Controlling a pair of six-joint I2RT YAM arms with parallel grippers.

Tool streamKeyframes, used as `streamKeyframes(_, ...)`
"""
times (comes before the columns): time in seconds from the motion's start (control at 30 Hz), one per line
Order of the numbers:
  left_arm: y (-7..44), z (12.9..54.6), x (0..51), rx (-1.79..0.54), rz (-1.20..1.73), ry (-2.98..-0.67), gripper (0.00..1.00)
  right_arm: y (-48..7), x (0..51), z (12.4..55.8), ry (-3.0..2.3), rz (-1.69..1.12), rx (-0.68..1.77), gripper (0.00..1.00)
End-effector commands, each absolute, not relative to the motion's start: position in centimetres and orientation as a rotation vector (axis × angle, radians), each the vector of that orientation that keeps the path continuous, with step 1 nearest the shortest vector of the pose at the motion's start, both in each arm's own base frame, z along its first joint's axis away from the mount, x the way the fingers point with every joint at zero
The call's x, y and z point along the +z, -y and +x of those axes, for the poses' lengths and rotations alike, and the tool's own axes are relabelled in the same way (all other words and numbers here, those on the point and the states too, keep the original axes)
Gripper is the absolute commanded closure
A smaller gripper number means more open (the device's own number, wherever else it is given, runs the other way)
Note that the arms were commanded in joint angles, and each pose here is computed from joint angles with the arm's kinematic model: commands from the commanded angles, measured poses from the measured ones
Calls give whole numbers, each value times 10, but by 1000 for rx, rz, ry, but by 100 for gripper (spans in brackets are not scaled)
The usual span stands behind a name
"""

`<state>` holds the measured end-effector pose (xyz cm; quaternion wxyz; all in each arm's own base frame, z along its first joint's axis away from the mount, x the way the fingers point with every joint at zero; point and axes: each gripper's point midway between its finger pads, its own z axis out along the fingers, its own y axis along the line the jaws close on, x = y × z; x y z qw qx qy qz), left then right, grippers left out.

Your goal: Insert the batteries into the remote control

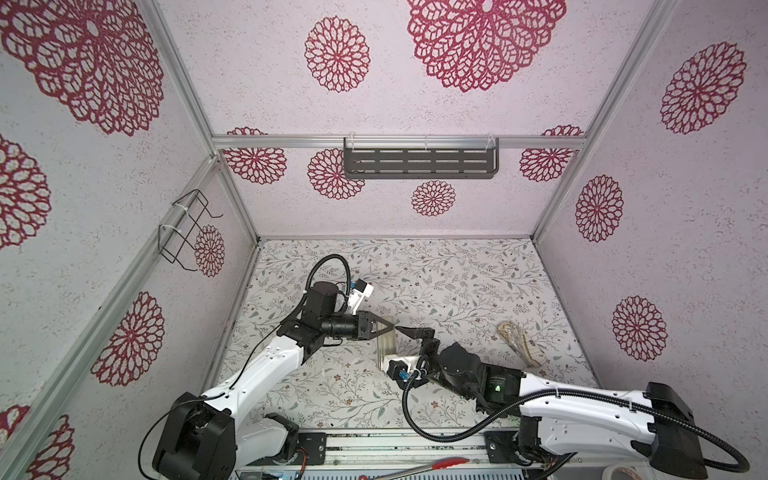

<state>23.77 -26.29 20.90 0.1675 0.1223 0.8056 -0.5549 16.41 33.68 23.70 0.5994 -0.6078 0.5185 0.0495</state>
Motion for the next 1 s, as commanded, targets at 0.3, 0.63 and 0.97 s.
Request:
streamKeyframes(0.3,268,231,208,-1620,376,-2303,100,-331,260,168,-1173,-1333,111,6)
streamKeyframes(0.63,268,230,208,-1619,376,-2307,100,-330,263,163,-1158,-1326,142,6)
streamKeyframes(0.97,269,228,213,-1631,411,-2296,100,-336,256,147,-1138,-1394,233,4)
